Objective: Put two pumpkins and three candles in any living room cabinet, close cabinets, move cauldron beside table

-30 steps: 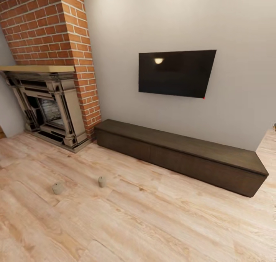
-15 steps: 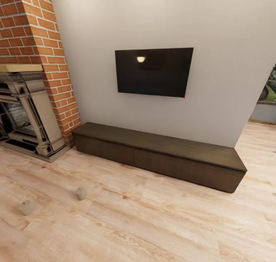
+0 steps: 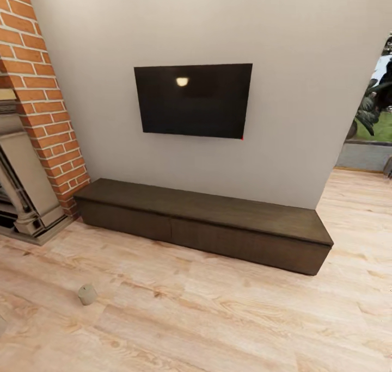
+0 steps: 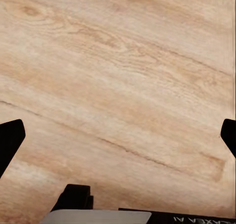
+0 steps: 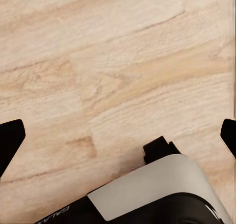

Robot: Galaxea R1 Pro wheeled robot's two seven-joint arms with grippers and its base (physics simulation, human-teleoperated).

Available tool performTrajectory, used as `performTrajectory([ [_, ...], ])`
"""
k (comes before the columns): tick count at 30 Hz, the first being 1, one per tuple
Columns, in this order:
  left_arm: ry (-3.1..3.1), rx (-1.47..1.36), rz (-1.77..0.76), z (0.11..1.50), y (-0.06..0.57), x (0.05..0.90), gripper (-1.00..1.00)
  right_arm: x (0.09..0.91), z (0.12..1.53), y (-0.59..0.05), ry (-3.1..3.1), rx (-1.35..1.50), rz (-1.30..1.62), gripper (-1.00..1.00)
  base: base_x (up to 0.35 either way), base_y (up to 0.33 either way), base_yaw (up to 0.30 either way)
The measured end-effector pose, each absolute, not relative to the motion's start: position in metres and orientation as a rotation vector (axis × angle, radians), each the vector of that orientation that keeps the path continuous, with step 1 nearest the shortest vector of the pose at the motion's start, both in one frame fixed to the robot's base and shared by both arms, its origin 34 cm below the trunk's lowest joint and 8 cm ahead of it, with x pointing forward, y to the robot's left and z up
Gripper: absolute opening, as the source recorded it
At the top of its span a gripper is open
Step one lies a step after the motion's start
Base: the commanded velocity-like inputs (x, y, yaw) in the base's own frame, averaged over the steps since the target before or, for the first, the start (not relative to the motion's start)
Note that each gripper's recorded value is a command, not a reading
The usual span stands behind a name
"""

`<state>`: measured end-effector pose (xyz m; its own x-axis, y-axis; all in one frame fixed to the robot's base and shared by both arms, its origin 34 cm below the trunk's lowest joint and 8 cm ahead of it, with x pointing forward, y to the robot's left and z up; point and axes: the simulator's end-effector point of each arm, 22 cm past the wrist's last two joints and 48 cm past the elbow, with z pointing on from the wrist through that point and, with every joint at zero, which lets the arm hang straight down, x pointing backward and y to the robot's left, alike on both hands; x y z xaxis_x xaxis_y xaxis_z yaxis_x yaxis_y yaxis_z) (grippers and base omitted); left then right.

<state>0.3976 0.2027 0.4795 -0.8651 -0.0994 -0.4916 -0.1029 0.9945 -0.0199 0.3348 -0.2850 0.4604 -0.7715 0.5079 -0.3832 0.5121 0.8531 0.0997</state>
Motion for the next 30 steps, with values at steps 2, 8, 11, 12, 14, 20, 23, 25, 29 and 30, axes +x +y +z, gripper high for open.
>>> performTrajectory([
  [2,2.625,-0.142,0.009,0.4791,0.2026,0.3971,1.0,0.3343,0.4601,-0.2855,2.629,0.757,-0.016,1.0,0.287,-0.161,-0.236],
  [8,2.629,-0.143,0.01,0.4781,0.2026,0.3957,1.0,0.3328,0.4593,-0.2857,2.633,0.757,-0.018,1.0,0.287,-0.161,-0.25],
  [11,2.631,-0.142,0.01,0.4776,0.2026,0.395,1.0,0.3321,0.4589,-0.2852,2.636,0.755,-0.018,1.0,0.287,-0.161,-0.237],
  [12,2.632,-0.142,0.01,0.4774,0.2025,0.3948,1.0,0.3318,0.4588,-0.2849,2.636,0.755,-0.018,1.0,0.287,-0.16,-0.166],
  [14,2.633,-0.142,0.01,0.4771,0.2026,0.3944,1.0,0.3316,0.4586,-0.2845,2.638,0.755,-0.017,1.0,0.287,-0.16,-0.078],
  [20,2.633,-0.141,0.01,0.477,0.2025,0.3942,1.0,0.3315,0.4585,-0.2843,2.639,0.753,-0.017,1.0,0.287,-0.161,-0.018],
  [23,2.633,-0.14,0.01,0.477,0.2025,0.3942,1.0,0.3313,0.4584,-0.2847,2.639,0.754,-0.018,1.0,0.287,-0.161,-0.003],
  [25,2.633,-0.14,0.01,0.477,0.2024,0.3942,1.0,0.3313,0.4585,-0.2851,2.638,0.754,-0.019,1.0,0.287,-0.161,-0.037],
  [29,2.633,-0.138,0.009,0.477,0.2022,0.3942,1.0,0.3311,0.4584,-0.285,2.639,0.754,-0.018,1.0,0.287,-0.16,-0.163],
  [30,2.633,-0.138,0.009,0.477,0.2021,0.3942,1.0,0.331,0.4584,-0.2851,2.639,0.754,-0.018,1.0,0.287,-0.16,-0.256],
])
